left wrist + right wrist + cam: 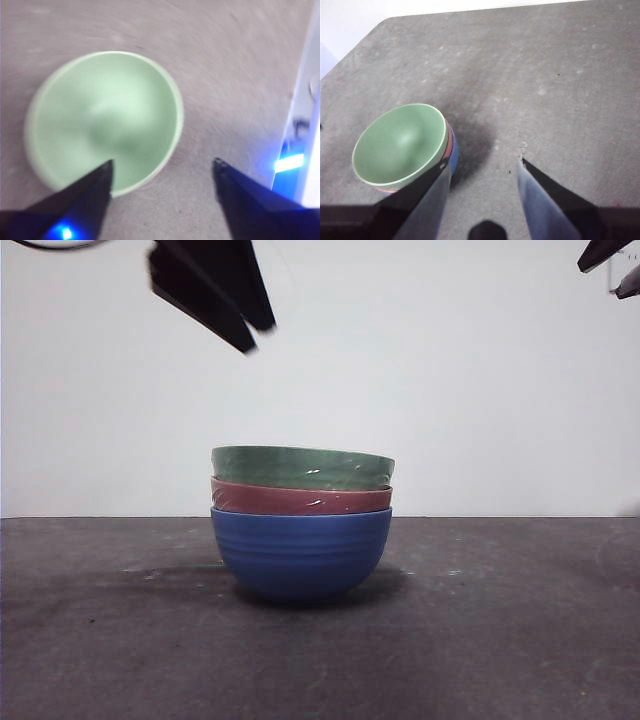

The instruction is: Pick up the green bowl on the top,put the green bowl on the left,pick up the red bowl in the middle,put the red bowl on the right

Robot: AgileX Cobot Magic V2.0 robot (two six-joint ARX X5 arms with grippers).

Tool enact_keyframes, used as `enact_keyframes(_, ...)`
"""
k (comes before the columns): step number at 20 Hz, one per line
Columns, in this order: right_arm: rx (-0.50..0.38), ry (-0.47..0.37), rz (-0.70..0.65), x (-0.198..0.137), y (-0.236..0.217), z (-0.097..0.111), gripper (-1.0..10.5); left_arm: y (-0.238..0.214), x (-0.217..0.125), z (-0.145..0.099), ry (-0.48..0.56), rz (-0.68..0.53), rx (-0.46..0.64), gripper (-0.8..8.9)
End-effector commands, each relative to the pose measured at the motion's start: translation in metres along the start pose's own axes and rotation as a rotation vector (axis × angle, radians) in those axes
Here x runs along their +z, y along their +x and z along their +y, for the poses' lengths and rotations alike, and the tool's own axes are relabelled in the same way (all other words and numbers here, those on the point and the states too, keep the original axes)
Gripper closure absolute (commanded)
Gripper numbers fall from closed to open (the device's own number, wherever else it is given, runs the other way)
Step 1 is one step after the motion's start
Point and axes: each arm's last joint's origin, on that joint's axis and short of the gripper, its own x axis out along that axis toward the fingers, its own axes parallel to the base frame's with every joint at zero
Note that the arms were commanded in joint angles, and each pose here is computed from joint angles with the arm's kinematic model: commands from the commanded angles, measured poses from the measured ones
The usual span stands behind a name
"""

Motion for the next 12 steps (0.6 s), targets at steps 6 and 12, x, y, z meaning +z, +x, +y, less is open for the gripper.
enact_keyframes(6, 0.002, 0.000, -0.001, 0.001, 0.000, 0.000, 7.2, 0.062, 0.004, -0.001, 0.138, 0.155, -0.029, 5.09)
enact_keyframes(12, 0.002, 0.001, -0.001, 0.001, 0.000, 0.000, 7.2, 0.083, 0.002, 0.002, 0.126, 0.179, -0.090, 5.13)
